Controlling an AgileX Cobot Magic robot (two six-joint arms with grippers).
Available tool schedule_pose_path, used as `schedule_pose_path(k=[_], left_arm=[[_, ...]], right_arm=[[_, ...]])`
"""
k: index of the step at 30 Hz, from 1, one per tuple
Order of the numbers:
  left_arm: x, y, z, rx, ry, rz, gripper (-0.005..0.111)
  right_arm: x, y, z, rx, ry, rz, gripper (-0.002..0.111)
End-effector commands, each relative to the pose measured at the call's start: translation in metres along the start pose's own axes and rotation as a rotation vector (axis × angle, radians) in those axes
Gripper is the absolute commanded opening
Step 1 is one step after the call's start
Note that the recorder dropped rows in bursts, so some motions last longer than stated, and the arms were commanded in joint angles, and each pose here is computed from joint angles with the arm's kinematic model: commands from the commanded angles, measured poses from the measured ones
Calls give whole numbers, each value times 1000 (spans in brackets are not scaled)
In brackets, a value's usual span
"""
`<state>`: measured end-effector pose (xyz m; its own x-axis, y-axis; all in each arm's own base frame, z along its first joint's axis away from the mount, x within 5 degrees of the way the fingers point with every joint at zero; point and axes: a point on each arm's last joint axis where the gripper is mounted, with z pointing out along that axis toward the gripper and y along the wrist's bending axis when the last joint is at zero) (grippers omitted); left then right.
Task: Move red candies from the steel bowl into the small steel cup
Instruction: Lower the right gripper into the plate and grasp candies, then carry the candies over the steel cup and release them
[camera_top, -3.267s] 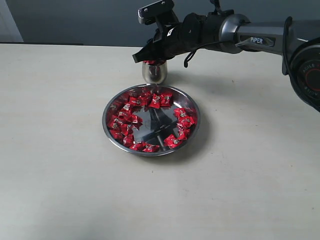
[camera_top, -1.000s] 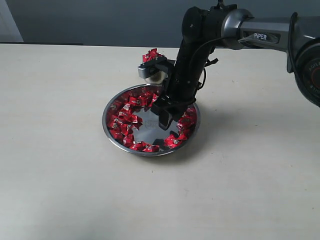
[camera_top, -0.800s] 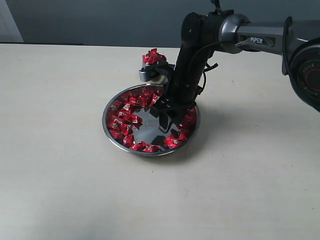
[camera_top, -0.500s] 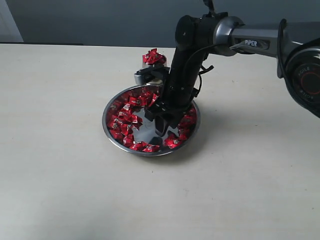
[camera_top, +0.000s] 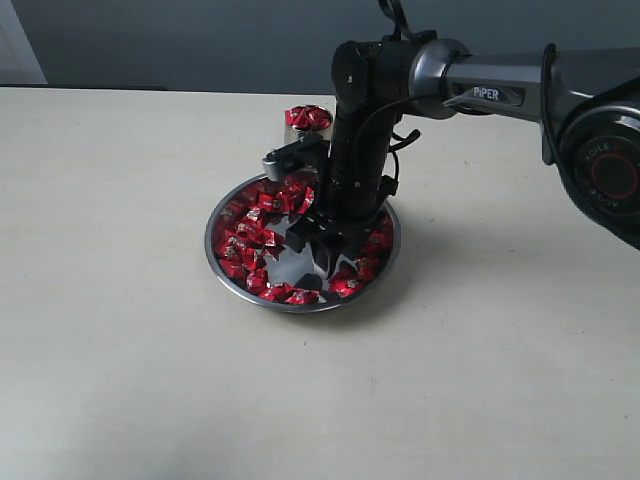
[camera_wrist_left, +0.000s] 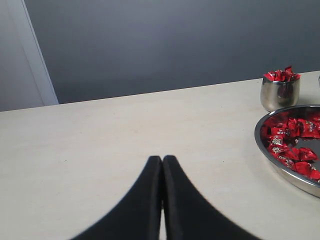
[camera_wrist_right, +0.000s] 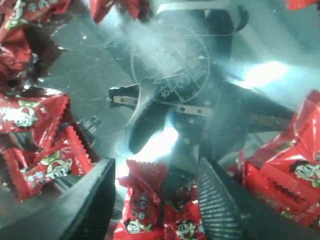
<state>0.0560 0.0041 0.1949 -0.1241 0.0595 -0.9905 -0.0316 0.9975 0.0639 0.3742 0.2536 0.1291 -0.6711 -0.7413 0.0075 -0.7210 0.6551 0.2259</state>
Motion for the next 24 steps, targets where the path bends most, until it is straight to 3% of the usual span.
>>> schedule_pose_path(k=[1,18,22,24], left_arm=[[0,-1,0,8,-9,-7,0],[0,-1,0,8,-9,-7,0],[0,-1,0,8,-9,-7,0],[0,-1,0,8,-9,-7,0]], right_arm=[[1,-2,3,4,12,6,48],[10,-2,15,4,66,20,47],[10,-2,15,3,66,1,7],[9,-2,15,4,64,-4,-1]])
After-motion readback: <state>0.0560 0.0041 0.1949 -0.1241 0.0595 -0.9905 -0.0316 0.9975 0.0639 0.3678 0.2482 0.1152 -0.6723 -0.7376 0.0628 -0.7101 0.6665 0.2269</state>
